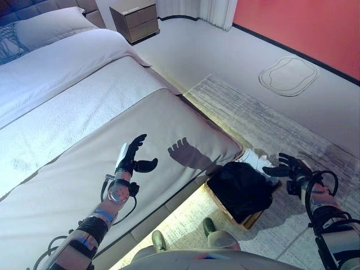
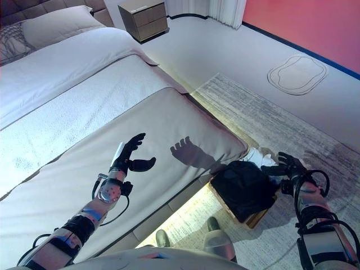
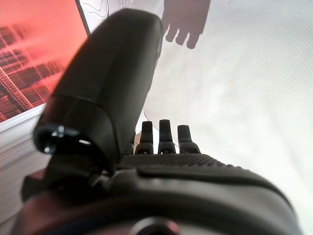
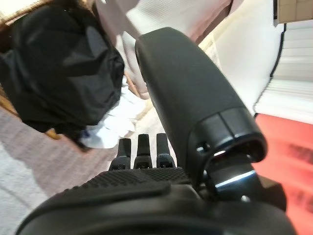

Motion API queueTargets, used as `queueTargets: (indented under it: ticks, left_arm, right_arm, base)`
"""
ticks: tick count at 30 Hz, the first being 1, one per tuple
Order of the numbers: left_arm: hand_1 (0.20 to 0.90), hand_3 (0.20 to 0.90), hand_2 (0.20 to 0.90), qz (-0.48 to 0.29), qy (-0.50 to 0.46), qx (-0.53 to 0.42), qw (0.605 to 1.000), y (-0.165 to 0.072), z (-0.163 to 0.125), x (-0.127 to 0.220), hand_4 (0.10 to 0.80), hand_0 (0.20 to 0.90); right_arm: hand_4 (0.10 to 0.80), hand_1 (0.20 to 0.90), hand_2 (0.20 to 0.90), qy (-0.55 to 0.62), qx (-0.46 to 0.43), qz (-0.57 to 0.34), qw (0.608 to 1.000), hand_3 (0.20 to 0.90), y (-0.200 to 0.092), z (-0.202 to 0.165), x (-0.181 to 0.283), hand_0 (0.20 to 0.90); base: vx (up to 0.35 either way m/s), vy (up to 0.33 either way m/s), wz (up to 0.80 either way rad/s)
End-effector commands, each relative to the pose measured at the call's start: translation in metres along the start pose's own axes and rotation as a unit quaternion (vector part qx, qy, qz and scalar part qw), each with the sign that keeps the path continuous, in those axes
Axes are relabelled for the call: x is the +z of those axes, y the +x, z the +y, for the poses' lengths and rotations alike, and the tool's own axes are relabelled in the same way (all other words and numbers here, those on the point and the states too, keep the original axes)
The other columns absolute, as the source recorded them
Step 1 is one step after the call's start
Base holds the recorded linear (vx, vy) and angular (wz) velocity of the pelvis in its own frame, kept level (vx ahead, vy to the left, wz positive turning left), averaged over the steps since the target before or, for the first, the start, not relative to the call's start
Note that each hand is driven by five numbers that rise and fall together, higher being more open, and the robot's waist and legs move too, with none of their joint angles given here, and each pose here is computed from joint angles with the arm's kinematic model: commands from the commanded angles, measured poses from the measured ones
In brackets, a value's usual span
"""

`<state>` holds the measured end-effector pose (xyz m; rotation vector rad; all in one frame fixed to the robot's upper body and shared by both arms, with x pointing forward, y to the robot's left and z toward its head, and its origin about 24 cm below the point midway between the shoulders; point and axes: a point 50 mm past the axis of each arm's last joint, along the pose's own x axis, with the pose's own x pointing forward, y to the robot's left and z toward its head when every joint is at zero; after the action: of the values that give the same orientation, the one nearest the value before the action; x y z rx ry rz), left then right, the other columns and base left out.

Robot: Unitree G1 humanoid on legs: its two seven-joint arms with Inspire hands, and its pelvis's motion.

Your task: Pick up the clothes from the bed and place them into the basket

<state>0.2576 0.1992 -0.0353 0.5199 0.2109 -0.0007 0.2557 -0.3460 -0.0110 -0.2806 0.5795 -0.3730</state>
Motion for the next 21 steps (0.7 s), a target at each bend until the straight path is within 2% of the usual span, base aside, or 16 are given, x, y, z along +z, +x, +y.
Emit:
queueTargets:
  ticks: [1,4,9,16,21]
  left_arm:
    - [0.9,0.9,0.9,-0.065,0.004,0.025,0.998,0.016,0.012,0.024,0.8,0.9]
    - [0.9,0.9,0.9,-0.063,-0.005,0.023,0.998,0.011,0.009,0.02,0.8,0.9]
    - [0.9,0.9,0.9,-0.056,-0.02,0.021,0.998,-0.001,-0.002,0.01,0.8,0.9]
    - [0.9,0.9,0.9,-0.059,-0.048,0.013,0.997,-0.018,-0.006,0.004,0.8,0.9]
    - [0.9,0.9,0.9,-0.029,-0.063,-0.017,0.997,-0.029,-0.006,-0.013,0.8,0.9]
  right_arm:
    - [0.8,0.9,0.9,-0.026,-0.02,-0.237,0.971,0.9,-0.009,0.008,0.113,0.9]
    - [0.8,0.9,0.9,-0.056,-0.005,-0.293,0.954,0.9,-0.023,0.03,0.123,0.9]
    - [0.8,0.9,0.9,-0.145,0.004,-0.369,0.918,0.9,-0.046,0.069,0.106,0.9]
    - [0.8,0.9,0.9,-0.175,0.088,-0.352,0.915,0.9,-0.06,0.107,0.069,0.9]
    - [0.8,0.9,0.9,-0.175,0.138,-0.318,0.921,0.9,-0.065,0.126,0.049,0.9]
  base:
    - [0.0,0.0,0.0]
    - [0.001,-0.015,0.15]
    - [0.021,-0.012,0.21]
    - [0.069,-0.005,0.27]
    - [0.09,-0.005,0.32]
